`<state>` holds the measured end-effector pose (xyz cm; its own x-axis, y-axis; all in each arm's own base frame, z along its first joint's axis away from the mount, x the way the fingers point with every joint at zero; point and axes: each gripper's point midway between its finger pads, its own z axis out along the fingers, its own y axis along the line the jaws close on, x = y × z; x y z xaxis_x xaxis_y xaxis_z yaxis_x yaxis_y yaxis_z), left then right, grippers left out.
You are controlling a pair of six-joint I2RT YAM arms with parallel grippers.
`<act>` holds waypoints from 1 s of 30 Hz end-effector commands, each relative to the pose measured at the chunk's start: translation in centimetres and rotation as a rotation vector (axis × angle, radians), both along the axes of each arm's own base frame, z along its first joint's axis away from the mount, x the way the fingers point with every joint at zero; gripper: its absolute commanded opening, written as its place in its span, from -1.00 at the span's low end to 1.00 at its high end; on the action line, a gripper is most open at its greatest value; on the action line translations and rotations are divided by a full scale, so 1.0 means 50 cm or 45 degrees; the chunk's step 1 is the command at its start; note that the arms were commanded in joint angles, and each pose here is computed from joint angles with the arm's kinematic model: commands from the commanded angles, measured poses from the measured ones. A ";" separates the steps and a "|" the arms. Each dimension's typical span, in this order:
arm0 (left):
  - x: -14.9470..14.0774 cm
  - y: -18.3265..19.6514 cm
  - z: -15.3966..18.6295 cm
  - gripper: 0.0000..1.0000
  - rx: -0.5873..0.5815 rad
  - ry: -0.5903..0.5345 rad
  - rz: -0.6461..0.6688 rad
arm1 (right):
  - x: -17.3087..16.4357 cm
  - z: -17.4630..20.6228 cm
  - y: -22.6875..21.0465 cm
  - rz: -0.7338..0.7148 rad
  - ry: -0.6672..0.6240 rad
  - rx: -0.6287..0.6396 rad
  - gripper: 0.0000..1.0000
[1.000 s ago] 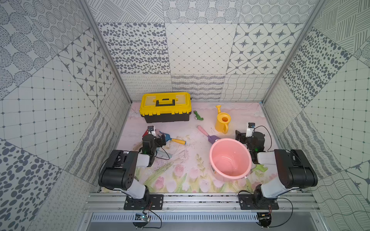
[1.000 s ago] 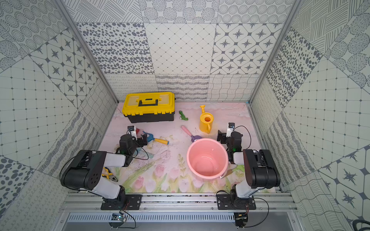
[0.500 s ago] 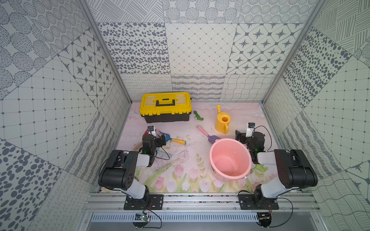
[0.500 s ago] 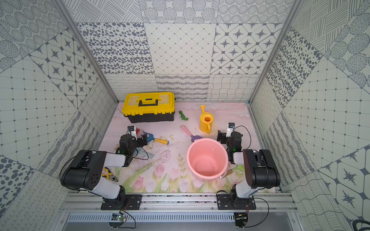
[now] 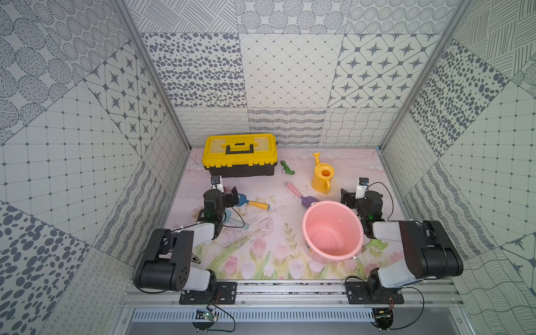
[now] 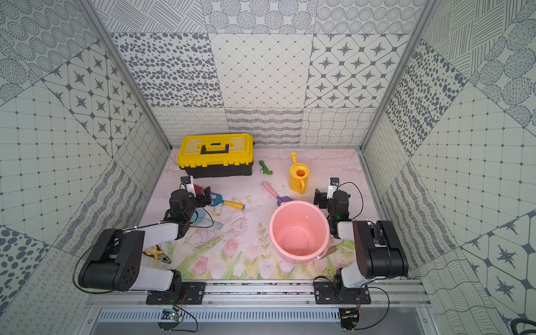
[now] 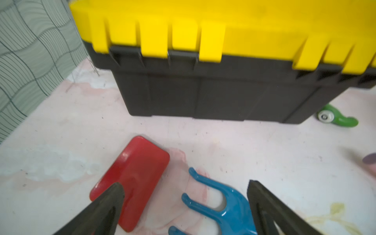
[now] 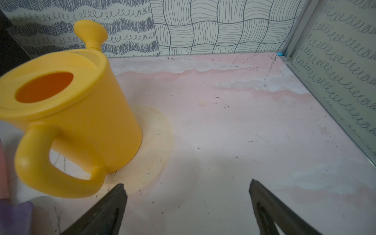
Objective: Organize the gardening tools
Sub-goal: Move the container to the center of the board.
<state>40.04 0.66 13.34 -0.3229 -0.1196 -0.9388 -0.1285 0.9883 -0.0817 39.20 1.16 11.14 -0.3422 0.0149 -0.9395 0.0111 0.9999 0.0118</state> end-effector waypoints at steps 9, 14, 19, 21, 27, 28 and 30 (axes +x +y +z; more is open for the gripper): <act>-0.090 0.027 0.243 0.99 -0.750 0.031 0.394 | -0.089 0.266 -0.046 -0.433 -0.069 0.700 0.94; -0.135 -0.090 0.214 0.99 -0.928 0.127 0.247 | -0.149 0.298 0.025 -0.138 -0.021 0.705 0.94; -0.191 -0.220 0.162 0.99 -0.804 0.176 0.069 | -0.222 0.246 0.044 -0.118 0.221 0.574 0.76; -0.216 -0.250 0.133 0.99 -0.721 0.218 0.022 | -0.246 0.227 0.079 -0.032 0.289 0.526 0.64; -0.278 -0.278 0.104 0.99 -0.574 0.200 -0.099 | -0.315 0.184 0.162 0.075 0.437 0.303 0.55; -0.284 -0.279 0.104 0.99 -0.572 0.202 -0.119 | -0.326 0.176 0.170 0.085 0.464 0.283 0.52; -0.295 -0.280 0.102 0.99 -0.561 0.200 -0.155 | -0.346 0.160 0.176 0.090 0.522 0.257 0.51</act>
<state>26.39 -14.56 19.06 -0.5231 -0.4842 -0.7014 -0.0468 0.8380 -0.5436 22.88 11.18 19.45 -0.6751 0.1596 -0.7203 -0.0714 0.9576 0.2791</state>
